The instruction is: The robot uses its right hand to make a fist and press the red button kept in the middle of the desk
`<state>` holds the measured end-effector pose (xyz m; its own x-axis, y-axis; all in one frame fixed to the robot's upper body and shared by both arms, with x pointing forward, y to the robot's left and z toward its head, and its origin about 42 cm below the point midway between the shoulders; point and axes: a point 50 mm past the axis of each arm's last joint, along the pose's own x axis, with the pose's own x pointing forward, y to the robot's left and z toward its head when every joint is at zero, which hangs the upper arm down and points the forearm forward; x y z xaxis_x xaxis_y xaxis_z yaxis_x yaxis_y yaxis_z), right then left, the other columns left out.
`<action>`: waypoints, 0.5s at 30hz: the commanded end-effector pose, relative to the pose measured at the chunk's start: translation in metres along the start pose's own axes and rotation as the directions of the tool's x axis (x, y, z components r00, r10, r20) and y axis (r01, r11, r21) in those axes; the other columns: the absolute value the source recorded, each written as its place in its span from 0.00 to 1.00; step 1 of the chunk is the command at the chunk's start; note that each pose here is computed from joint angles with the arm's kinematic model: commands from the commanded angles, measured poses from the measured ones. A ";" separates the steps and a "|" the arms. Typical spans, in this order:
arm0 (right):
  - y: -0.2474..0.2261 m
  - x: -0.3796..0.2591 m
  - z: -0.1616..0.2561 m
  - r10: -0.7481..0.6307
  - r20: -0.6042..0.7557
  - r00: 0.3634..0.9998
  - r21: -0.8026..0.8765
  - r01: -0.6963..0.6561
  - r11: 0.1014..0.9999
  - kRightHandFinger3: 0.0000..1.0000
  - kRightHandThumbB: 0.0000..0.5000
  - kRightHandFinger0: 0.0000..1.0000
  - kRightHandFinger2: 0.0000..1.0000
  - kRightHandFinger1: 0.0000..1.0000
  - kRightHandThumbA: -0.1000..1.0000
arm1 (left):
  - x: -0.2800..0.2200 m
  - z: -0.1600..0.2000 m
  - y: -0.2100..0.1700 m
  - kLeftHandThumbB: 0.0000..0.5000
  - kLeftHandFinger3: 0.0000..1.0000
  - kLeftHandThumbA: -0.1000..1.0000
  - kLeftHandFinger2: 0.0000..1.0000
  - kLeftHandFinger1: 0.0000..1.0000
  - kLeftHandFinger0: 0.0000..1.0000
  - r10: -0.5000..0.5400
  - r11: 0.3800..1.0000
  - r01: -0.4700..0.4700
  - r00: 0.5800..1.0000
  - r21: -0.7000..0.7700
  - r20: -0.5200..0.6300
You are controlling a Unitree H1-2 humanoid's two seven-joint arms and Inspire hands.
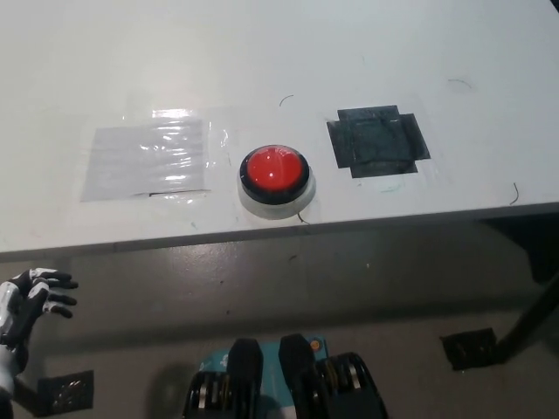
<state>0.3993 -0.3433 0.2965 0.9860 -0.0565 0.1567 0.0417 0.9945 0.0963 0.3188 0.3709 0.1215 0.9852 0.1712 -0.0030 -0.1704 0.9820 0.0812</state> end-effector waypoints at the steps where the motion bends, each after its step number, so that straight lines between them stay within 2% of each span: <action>1: 0.020 0.021 0.045 0.057 0.113 0.992 -0.003 -0.057 0.998 0.88 0.37 0.84 0.85 0.92 0.77 | 0.008 0.017 0.009 0.06 0.44 0.62 0.46 0.41 0.39 -0.006 1.000 0.005 0.998 0.008 0.067; 2: 0.027 0.026 0.051 0.069 0.126 0.990 -0.015 -0.068 0.998 0.64 0.40 0.73 0.63 0.76 0.78 | 0.007 0.017 0.009 0.06 0.45 0.62 0.48 0.42 0.41 -0.003 1.000 0.002 0.998 0.011 0.066; 3: 0.041 0.036 0.063 0.097 0.154 0.983 -0.036 -0.093 0.995 0.47 0.37 0.59 0.47 0.58 0.79 | 0.007 0.017 0.009 0.05 0.45 0.62 0.47 0.41 0.39 -0.001 1.000 -0.001 0.998 0.016 0.068; 4: 0.050 0.041 0.070 0.119 0.168 0.978 -0.038 -0.114 0.993 0.36 0.37 0.46 0.34 0.42 0.78 | 0.007 0.017 0.009 0.07 0.44 0.62 0.46 0.40 0.38 -0.005 1.000 0.003 0.998 0.019 0.067; 5: 0.055 0.044 0.073 0.133 0.175 0.975 -0.037 -0.129 0.991 0.32 0.37 0.37 0.27 0.32 0.78 | 0.006 0.017 0.009 0.07 0.43 0.62 0.46 0.40 0.38 -0.006 1.000 0.005 0.998 0.020 0.062; 6: 0.075 0.054 0.087 0.171 0.206 0.964 -0.036 -0.167 0.985 0.21 0.37 0.17 0.12 0.13 0.76 | 0.007 0.017 0.010 0.06 0.45 0.64 0.50 0.45 0.45 -0.012 0.999 0.010 0.998 0.033 0.062; 7: 0.081 0.058 0.092 0.187 0.216 0.958 -0.028 -0.186 0.982 0.14 0.36 0.09 0.03 0.03 0.75 | 0.007 0.016 0.010 0.04 0.46 0.65 0.51 0.46 0.46 -0.014 0.999 0.011 0.998 0.032 0.067; 8: 0.088 0.061 0.094 0.194 0.220 0.956 -0.017 -0.195 0.981 0.08 0.40 0.01 0.00 0.00 0.73 | 0.006 0.016 0.012 0.05 0.46 0.65 0.51 0.46 0.46 -0.015 0.999 0.013 0.998 0.030 0.065; 9: 0.094 0.065 0.098 0.194 0.226 0.954 -0.012 -0.197 0.980 0.07 0.43 0.00 0.00 0.00 0.73 | 0.006 0.016 0.012 0.05 0.46 0.65 0.51 0.46 0.46 -0.017 1.000 0.016 0.998 0.022 0.063; 10: 0.117 0.074 0.114 0.215 0.255 0.943 -0.027 -0.216 0.976 0.03 0.46 0.00 0.03 0.00 0.76 | 0.006 0.015 0.011 0.07 0.46 0.64 0.51 0.45 0.45 -0.011 1.000 0.010 0.998 0.018 0.059; 12: 0.131 0.079 0.120 0.223 0.263 0.939 -0.055 -0.216 0.975 0.12 0.47 0.00 0.21 0.03 0.77 | 0.002 0.015 0.013 0.06 0.49 0.64 0.54 0.47 0.47 -0.006 1.000 0.005 0.999 0.030 0.050; 13: 0.131 0.079 0.120 0.223 0.263 0.939 -0.055 -0.216 0.975 0.26 0.46 0.00 0.35 0.10 0.77 | 0.002 0.015 0.013 0.06 0.50 0.64 0.54 0.47 0.47 -0.006 1.000 0.005 0.999 0.030 0.050; 14: 0.146 0.085 0.129 0.259 0.289 0.922 -0.060 -0.252 0.966 0.25 0.41 0.00 0.30 0.04 0.78 | 0.001 0.016 0.013 0.01 0.51 0.63 0.55 0.48 0.48 -0.009 1.000 0.007 0.999 0.030 0.053; 15: 0.148 0.085 0.129 0.261 0.291 0.920 -0.059 -0.255 0.965 0.30 0.41 0.00 0.31 0.04 0.78 | 0.001 0.016 0.013 0.00 0.51 0.63 0.56 0.48 0.48 -0.010 0.999 0.008 0.999 0.032 0.053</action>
<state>0.4650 -0.2300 0.4130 0.9175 0.1595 0.3645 -0.1912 0.9801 0.0525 0.3176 0.3722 0.1216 0.9854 0.1703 -0.0038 -0.1694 0.9819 0.0847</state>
